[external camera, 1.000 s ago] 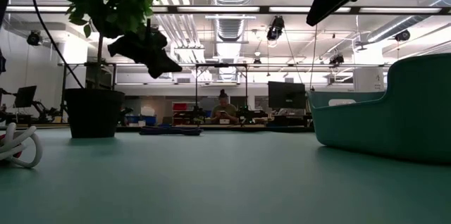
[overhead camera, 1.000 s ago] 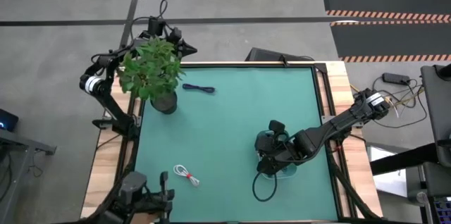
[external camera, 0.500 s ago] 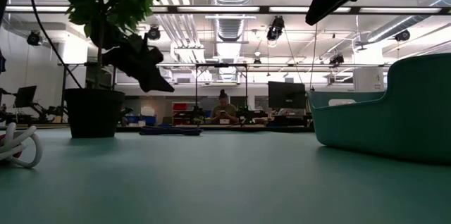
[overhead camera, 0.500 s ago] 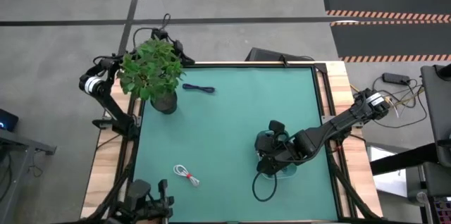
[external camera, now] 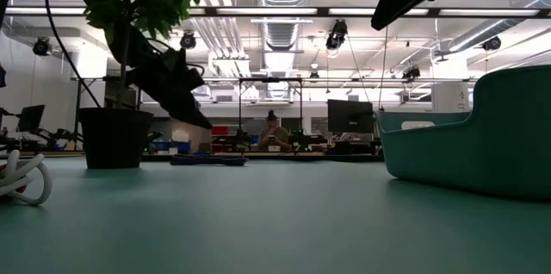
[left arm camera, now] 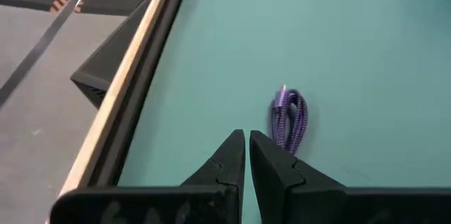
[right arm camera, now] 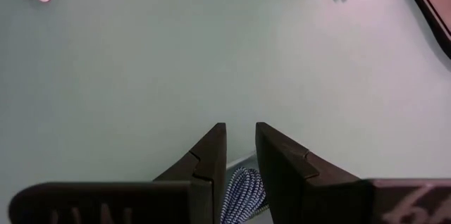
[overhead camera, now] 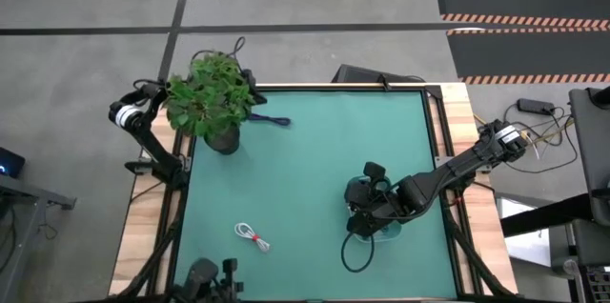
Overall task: Pick and place USB-C Cables
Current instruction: Put the violet charger cable into the blue bin
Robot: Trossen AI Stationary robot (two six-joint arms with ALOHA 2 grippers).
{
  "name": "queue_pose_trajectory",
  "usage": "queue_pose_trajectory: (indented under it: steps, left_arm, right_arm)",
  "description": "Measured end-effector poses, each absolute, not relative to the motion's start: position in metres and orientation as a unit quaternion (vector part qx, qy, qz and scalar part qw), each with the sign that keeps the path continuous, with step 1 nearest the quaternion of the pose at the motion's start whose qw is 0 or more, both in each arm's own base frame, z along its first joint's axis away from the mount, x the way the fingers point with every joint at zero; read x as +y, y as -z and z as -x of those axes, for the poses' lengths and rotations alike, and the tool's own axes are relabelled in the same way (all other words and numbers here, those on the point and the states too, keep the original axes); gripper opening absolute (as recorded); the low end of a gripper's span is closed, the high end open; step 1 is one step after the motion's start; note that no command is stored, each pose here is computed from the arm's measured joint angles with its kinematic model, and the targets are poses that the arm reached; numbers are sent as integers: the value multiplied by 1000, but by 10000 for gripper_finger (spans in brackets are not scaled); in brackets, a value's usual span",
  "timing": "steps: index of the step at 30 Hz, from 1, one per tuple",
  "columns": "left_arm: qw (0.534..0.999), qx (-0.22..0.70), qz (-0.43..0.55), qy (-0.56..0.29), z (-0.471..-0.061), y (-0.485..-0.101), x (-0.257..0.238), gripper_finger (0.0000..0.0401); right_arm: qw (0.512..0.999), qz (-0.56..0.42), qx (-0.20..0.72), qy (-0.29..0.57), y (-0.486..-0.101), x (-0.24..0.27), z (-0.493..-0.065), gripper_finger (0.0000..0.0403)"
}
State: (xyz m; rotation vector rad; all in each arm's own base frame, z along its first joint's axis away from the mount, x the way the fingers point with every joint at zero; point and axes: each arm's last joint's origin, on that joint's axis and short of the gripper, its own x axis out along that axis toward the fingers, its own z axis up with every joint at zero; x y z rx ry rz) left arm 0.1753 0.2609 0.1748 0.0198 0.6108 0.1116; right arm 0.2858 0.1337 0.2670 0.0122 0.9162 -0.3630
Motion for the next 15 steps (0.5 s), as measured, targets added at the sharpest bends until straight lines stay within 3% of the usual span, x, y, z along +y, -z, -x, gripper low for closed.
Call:
queue_pose_trajectory:
  steps: [10,15]
  left_arm:
    - [945,323,34,-36,-187,-166,244,11]
    - [907,410,32,-94,-194,-154,230,44]
  right_arm:
    - [882,-8,437,174,-267,134,-286,68]
    - [882,-8,437,173,-267,134,-286,68]
